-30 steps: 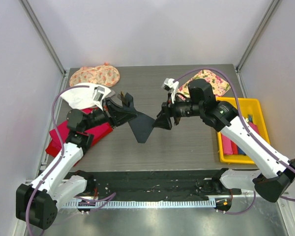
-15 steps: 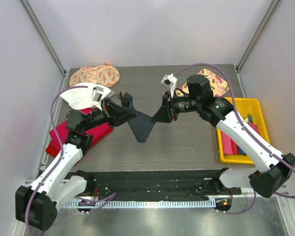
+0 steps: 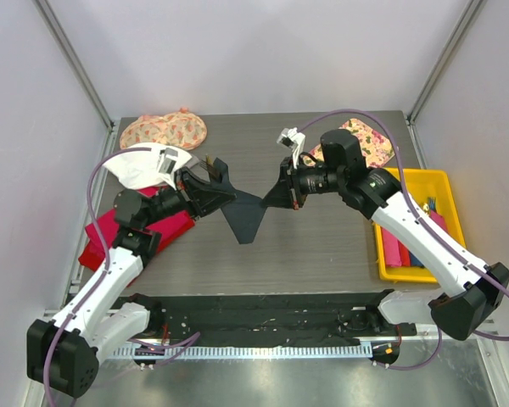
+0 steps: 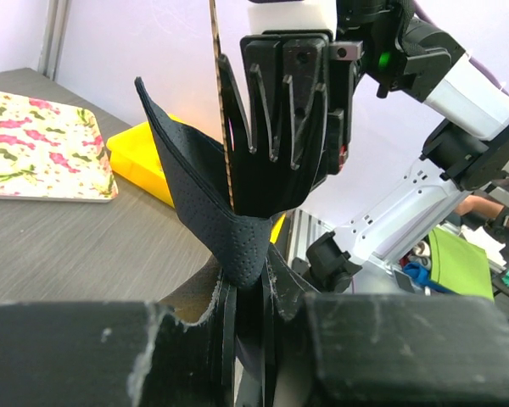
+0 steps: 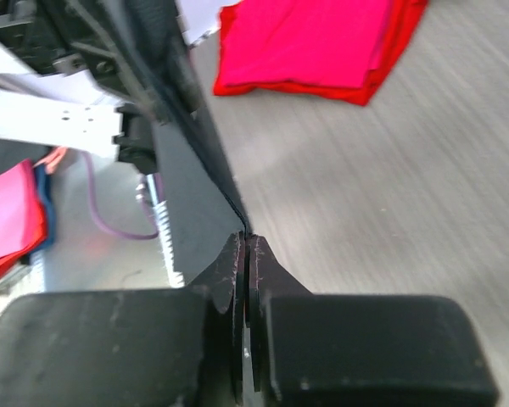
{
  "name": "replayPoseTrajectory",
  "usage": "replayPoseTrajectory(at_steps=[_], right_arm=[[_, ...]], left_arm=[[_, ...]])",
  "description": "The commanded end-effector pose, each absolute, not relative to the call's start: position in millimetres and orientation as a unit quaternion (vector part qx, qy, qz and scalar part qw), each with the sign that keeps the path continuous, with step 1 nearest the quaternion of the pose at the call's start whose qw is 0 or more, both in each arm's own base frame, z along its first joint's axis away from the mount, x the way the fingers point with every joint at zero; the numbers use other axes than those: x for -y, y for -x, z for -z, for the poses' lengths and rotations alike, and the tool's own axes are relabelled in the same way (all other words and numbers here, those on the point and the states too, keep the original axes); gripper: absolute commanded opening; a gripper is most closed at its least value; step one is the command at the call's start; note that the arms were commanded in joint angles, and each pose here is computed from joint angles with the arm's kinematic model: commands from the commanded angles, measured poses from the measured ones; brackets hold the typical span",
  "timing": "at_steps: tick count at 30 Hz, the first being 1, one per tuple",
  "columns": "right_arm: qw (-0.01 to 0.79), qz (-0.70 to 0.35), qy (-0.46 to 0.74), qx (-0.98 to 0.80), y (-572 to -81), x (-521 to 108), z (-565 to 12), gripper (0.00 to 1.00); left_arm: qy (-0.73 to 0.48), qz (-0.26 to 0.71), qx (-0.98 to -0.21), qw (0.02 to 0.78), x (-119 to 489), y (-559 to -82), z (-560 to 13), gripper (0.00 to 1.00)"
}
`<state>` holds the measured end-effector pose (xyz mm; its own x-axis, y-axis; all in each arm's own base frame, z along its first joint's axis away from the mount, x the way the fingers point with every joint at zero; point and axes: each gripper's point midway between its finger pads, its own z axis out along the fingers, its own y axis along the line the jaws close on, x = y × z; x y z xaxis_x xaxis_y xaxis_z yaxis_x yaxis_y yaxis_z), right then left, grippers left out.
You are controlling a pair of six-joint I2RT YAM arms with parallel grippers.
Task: Place the utensils on the paper napkin and roll it up
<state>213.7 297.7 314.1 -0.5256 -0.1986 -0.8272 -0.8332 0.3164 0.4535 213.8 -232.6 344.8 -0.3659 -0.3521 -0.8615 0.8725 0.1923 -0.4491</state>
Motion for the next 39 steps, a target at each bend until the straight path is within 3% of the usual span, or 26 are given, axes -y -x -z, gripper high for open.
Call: replayPoseTrajectory(at_steps=[1,10,39], right_arm=[[0.397,-0.394,0.34,-0.756,-253,-291,-303,0.01],[0.398,-0.427,0.354,-0.731,-259,-313,-294,0.01],[0.339,-0.594,0.338,-0.647,-189,-375,-298,0.01]], left_arm=[[-0.241,0.606,-0.531,0.54,231,-205,-383,0.0],[-0.226,0.638,-0.521,0.52,237,-202,-402,0.0],[-0.214,0.656,-0.521,0.502,248,-202,-402,0.0]])
